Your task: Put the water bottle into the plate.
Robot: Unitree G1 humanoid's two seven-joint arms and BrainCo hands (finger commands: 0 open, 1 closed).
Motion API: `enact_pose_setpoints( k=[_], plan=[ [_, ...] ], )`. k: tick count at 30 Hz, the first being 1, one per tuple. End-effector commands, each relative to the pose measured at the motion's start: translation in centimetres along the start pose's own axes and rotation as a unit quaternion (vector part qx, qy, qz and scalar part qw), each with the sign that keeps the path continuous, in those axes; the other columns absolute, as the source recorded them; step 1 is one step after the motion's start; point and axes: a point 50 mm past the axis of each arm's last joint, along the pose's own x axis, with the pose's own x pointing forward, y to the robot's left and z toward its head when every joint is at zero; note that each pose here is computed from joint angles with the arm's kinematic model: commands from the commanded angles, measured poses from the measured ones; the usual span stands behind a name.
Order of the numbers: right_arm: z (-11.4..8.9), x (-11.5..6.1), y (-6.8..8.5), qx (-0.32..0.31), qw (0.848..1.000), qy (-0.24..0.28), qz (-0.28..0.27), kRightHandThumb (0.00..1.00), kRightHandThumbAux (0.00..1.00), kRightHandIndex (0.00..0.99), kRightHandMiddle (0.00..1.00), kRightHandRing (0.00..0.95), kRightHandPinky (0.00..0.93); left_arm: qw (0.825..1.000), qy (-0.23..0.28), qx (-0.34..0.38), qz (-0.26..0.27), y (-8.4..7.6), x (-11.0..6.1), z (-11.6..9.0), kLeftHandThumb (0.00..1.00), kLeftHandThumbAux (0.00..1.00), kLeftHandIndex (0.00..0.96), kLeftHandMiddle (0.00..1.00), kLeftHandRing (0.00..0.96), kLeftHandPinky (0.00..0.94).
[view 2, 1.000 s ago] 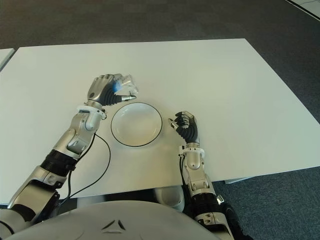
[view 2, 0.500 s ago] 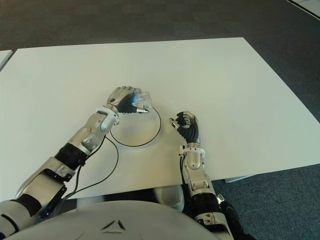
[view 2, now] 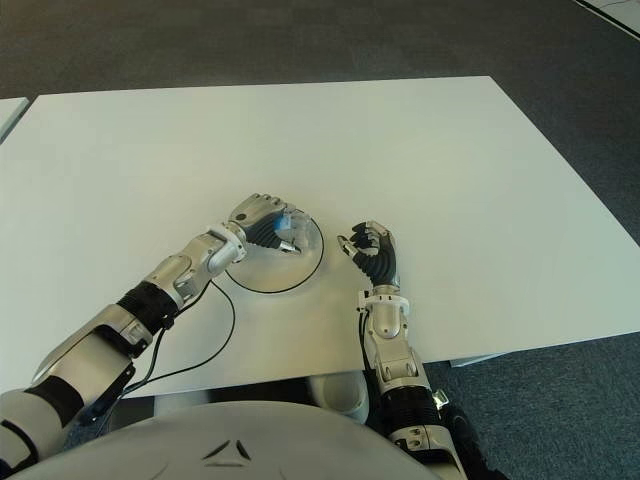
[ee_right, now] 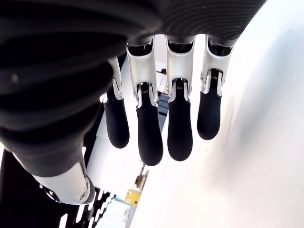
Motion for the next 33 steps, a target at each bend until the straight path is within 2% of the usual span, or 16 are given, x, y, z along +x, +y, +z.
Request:
enact_pose_setpoints(
  k=[1,4,10,14,23,24,26,27,28,29,30,33],
  plan=[
    [-0.3,-0.3,0.0,0.001,1.0,0.008,0.001,0.701,0.735,0.426,0.565,0.545,0.464,0.999,-0.011,0.023,-0.021,-1.2,-0.3,0.0,0.849,0.67,0.396,0.551,0.844,0.857],
    [-0.3,-0.4,0.0,0.002,1.0,0.008,0.002,0.701,0.735,0.426,0.567,0.547,0.459,0.999,-0.014,0.029,-0.025,-2.0,-0.5,-0.1,0.849,0.67,0.395,0.551,0.848,0.862],
    [-0.4,-0.4,0.1,0.003,1.0,0.009,0.001,0.701,0.735,0.425,0.561,0.537,0.426,0.999,-0.019,0.037,-0.03,-3.0,-1.1,-0.2,0.851,0.668,0.401,0.565,0.812,0.783],
    [-0.4,-0.4,0.0,0.002,1.0,0.01,-0.001,0.702,0.734,0.425,0.563,0.537,0.443,0.999,-0.021,0.031,-0.03,-3.4,-1.5,-0.2,0.848,0.667,0.399,0.574,0.733,0.677],
    [-0.4,-0.3,0.1,0.006,1.0,0.011,0.0,0.702,0.733,0.426,0.571,0.548,0.469,0.999,-0.031,0.023,-0.031,-3.4,-1.8,-0.2,0.837,0.67,0.382,0.552,0.61,0.561],
    [-0.4,-0.3,0.1,0.007,1.0,0.01,0.0,0.701,0.733,0.426,0.571,0.548,0.466,0.999,-0.035,0.025,-0.034,-3.4,-1.8,-0.2,0.834,0.672,0.378,0.545,0.589,0.545],
    [-0.4,-0.3,0.1,0.007,1.0,0.01,0.001,0.701,0.733,0.426,0.573,0.547,0.454,0.998,-0.044,0.032,-0.044,-3.4,-1.7,-0.1,0.827,0.678,0.373,0.503,0.477,0.458],
    [-0.4,-0.3,0.1,0.006,1.0,0.01,0.001,0.702,0.733,0.427,0.572,0.547,0.457,0.997,-0.048,0.036,-0.049,-3.4,-1.7,-0.1,0.713,0.645,0.281,0.386,0.366,0.374],
    [-0.5,-0.3,0.1,0.005,1.0,0.011,0.001,0.702,0.733,0.427,0.572,0.546,0.458,0.996,-0.051,0.041,-0.056,-3.4,-1.7,-0.1,0.67,0.634,0.247,0.344,0.326,0.344],
    [-0.5,-0.3,0.1,0.005,1.0,0.011,0.001,0.702,0.733,0.427,0.572,0.546,0.46,0.996,-0.053,0.044,-0.061,-3.4,-1.7,-0.1,0.587,0.621,0.184,0.263,0.248,0.278],
    [-0.5,-0.3,0.1,0.004,1.0,0.011,0.001,0.702,0.733,0.427,0.571,0.545,0.462,0.995,-0.055,0.049,-0.069,-3.4,-1.7,-0.1,0.557,0.616,0.162,0.235,0.22,0.254],
    [-0.5,-0.3,0.1,0.003,1.0,0.011,0.001,0.702,0.733,0.427,0.568,0.545,0.47,0.993,-0.055,0.056,-0.091,-3.6,-1.6,-0.2,0.377,0.611,0.052,0.095,0.085,0.109]
  ],
)
